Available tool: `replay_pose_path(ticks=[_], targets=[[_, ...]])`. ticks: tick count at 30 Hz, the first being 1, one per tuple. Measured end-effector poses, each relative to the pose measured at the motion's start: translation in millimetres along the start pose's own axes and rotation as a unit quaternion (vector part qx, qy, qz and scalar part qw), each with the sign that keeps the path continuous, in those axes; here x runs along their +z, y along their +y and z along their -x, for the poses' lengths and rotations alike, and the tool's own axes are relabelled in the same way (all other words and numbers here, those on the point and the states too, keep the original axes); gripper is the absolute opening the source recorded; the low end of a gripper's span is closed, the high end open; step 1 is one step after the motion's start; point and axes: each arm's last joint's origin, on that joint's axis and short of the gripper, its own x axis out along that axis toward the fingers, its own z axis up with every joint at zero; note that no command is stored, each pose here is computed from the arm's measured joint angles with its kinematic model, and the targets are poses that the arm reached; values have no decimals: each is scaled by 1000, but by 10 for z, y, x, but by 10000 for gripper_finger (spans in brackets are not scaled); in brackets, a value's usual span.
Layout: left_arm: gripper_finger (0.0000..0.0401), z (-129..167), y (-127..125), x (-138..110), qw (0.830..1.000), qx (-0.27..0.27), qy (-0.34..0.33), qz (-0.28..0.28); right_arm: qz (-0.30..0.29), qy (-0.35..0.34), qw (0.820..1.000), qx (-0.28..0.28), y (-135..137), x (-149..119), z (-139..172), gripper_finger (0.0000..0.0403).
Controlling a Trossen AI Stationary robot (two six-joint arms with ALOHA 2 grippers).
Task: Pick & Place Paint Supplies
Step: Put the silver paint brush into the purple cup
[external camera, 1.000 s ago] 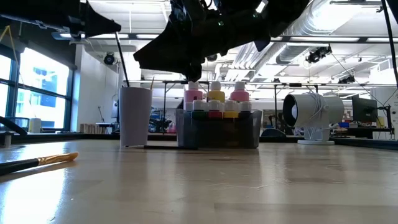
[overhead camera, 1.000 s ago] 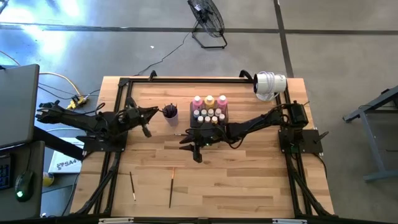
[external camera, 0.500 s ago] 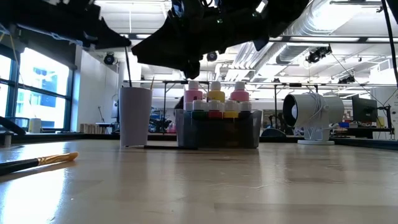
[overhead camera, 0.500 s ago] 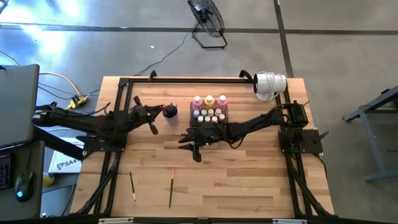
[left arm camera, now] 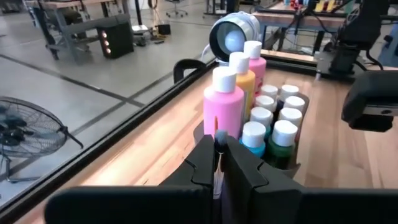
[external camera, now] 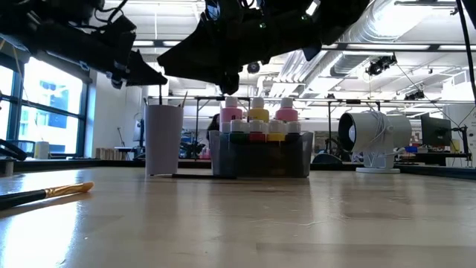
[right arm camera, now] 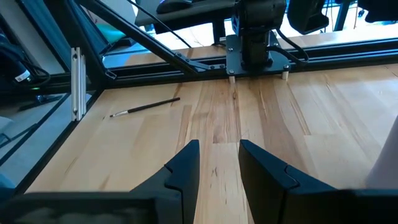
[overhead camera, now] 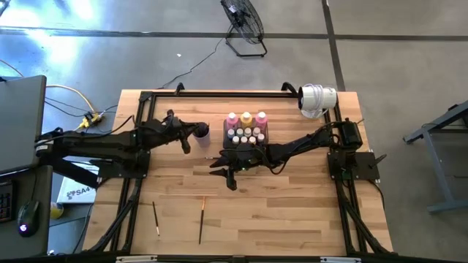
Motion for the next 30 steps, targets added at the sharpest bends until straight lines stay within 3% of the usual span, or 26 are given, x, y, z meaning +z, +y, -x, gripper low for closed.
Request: replay_pose_path(ticks=[17, 22, 30], targets=[[164, -6, 1, 23, 1000, 2, -13, 20, 0, 1, 1000, 0, 0, -1, 0, 103], [169, 22, 6, 73, 999, -1, -33, 14, -7, 4, 1000, 1, 1, -7, 0, 103], [139, 190, 37, 204, 996, -26, -83, -10, -1, 9, 1000, 0, -3, -17, 0, 102]])
